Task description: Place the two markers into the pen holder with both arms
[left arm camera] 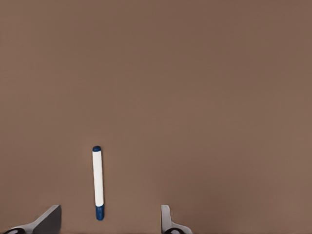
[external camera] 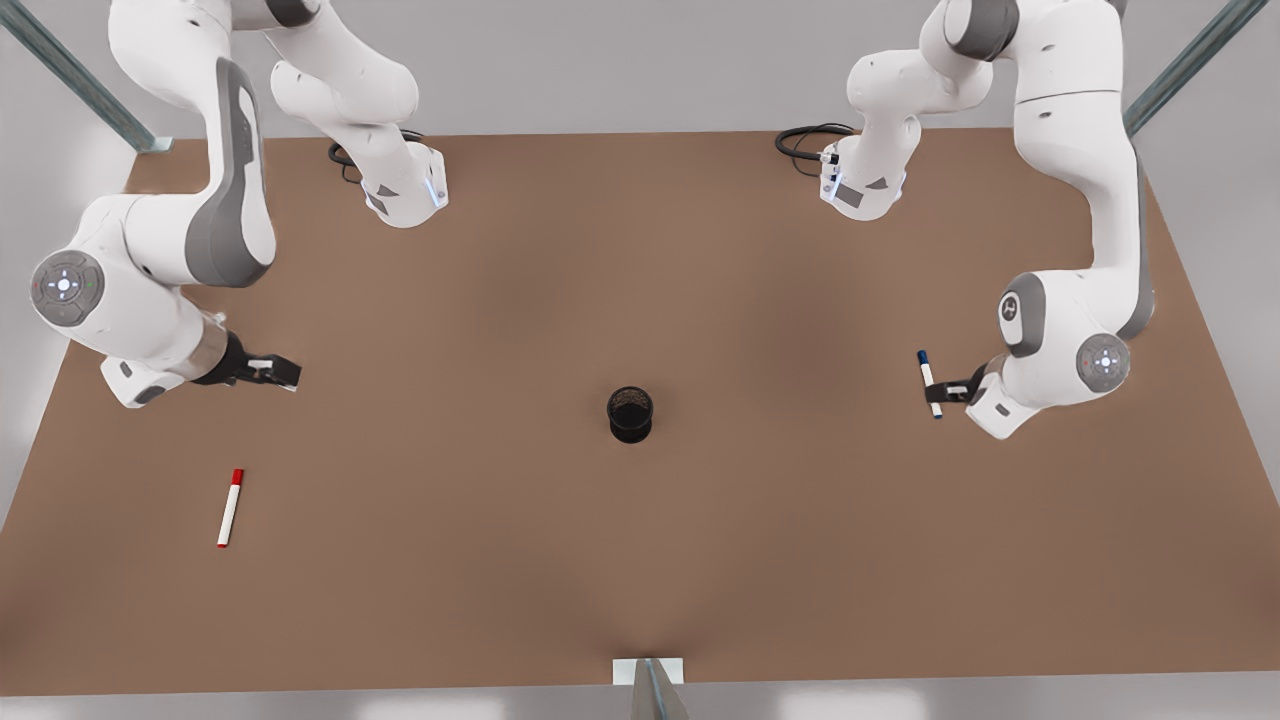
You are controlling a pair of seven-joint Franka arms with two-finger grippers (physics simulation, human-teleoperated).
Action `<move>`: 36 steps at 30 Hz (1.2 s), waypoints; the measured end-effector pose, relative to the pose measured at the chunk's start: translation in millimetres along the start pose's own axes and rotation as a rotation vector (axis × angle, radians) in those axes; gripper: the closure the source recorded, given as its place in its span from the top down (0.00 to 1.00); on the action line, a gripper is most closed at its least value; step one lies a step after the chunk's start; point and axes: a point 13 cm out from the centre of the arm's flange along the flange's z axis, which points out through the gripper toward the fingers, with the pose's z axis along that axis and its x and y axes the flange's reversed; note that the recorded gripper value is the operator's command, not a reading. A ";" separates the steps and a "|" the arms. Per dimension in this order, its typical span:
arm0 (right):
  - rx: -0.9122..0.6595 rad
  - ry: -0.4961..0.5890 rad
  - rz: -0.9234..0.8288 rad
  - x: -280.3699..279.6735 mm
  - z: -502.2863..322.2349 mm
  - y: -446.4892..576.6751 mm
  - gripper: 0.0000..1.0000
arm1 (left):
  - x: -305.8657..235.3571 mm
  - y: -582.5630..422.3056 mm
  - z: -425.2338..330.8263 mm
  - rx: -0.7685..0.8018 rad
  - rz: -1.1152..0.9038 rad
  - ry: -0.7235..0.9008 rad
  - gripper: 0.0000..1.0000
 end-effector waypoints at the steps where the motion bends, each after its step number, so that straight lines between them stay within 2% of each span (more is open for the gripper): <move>1: -0.002 0.011 0.028 -11.7 17.3 -18.0 1.00 | 3.7 3.8 12.6 0.002 -0.011 -0.007 0.94; 3: -0.005 0.009 0.066 -36.0 38.4 -45.3 1.00 | 5.7 10.1 26.4 0.007 -0.032 -0.030 0.75; 5: -0.009 0.014 0.086 -63.8 66.7 -68.1 1.00 | 8.8 15.3 37.9 0.009 -0.047 -0.043 0.68; 10: 0.000 0.004 0.092 -120.5 125.1 -109.3 1.00 | 18.6 32.5 73.8 0.008 -0.075 -0.039 0.68; 14: 0.010 0.003 0.071 -134.2 168.4 -123.1 1.00 | 21.7 51.8 105.7 0.009 -0.098 -0.033 0.67; 16: 0.013 -0.006 0.064 -142.2 199.0 -135.8 1.00 | 18.3 56.2 115.4 0.009 -0.099 -0.041 0.61; 20: 0.006 -0.011 0.048 -135.2 254.1 -156.6 1.00 | 11.9 57.3 125.5 0.006 -0.087 -0.058 0.60; 24: -0.001 -0.043 0.015 -128.6 266.0 -156.5 1.00 | 8.6 57.8 135.3 0.004 -0.075 -0.063 0.60; 31: -0.033 -0.187 -0.010 -173.0 239.5 -166.3 1.00 | 3.2 58.7 148.7 0.001 -0.045 -0.070 0.60; 36: -0.053 -0.197 -0.040 -177.2 249.2 -163.1 1.00 | 0.4 60.0 157.9 0.000 -0.027 -0.072 0.56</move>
